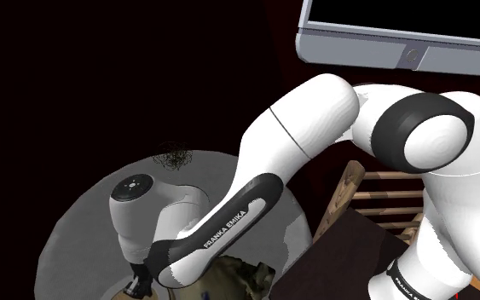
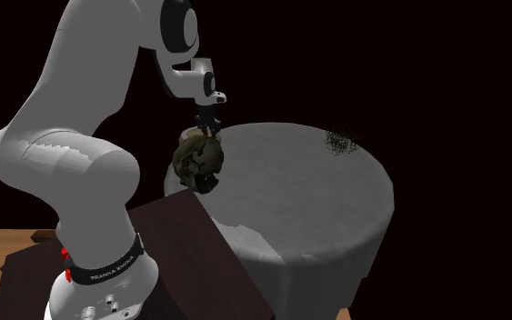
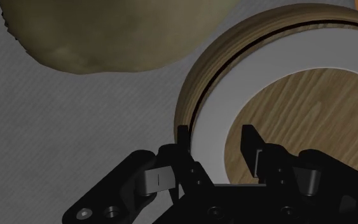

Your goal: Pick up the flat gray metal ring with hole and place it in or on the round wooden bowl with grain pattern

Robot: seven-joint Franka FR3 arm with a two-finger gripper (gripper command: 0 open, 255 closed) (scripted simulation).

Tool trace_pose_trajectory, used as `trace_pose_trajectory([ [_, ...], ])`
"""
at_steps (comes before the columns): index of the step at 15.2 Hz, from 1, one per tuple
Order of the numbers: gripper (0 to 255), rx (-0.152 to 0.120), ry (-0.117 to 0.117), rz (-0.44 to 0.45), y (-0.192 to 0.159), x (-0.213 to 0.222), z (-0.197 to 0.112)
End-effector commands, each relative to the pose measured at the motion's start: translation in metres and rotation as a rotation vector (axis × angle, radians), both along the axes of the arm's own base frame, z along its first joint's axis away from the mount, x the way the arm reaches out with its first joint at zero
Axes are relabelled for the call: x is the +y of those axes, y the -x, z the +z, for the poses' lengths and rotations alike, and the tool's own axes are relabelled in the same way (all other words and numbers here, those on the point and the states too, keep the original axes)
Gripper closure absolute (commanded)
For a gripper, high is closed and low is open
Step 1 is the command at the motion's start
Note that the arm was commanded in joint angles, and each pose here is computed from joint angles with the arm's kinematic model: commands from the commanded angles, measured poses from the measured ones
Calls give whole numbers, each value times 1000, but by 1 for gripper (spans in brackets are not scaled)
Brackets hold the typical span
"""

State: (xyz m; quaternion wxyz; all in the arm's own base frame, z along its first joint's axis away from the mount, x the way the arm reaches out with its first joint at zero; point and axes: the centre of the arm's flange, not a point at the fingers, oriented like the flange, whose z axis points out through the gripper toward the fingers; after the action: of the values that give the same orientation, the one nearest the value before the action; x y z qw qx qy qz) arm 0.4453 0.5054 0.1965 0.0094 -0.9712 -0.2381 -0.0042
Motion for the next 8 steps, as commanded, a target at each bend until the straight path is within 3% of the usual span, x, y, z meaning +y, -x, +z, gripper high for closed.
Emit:
trace_pose_trajectory([
  [1,255,7,4,3,3,0,-4],
  [4,255,7,4,3,3,0,-4],
  [5,0,6,4,3,2,1,-4],
  [8,0,6,4,3,2,1,-4],
])
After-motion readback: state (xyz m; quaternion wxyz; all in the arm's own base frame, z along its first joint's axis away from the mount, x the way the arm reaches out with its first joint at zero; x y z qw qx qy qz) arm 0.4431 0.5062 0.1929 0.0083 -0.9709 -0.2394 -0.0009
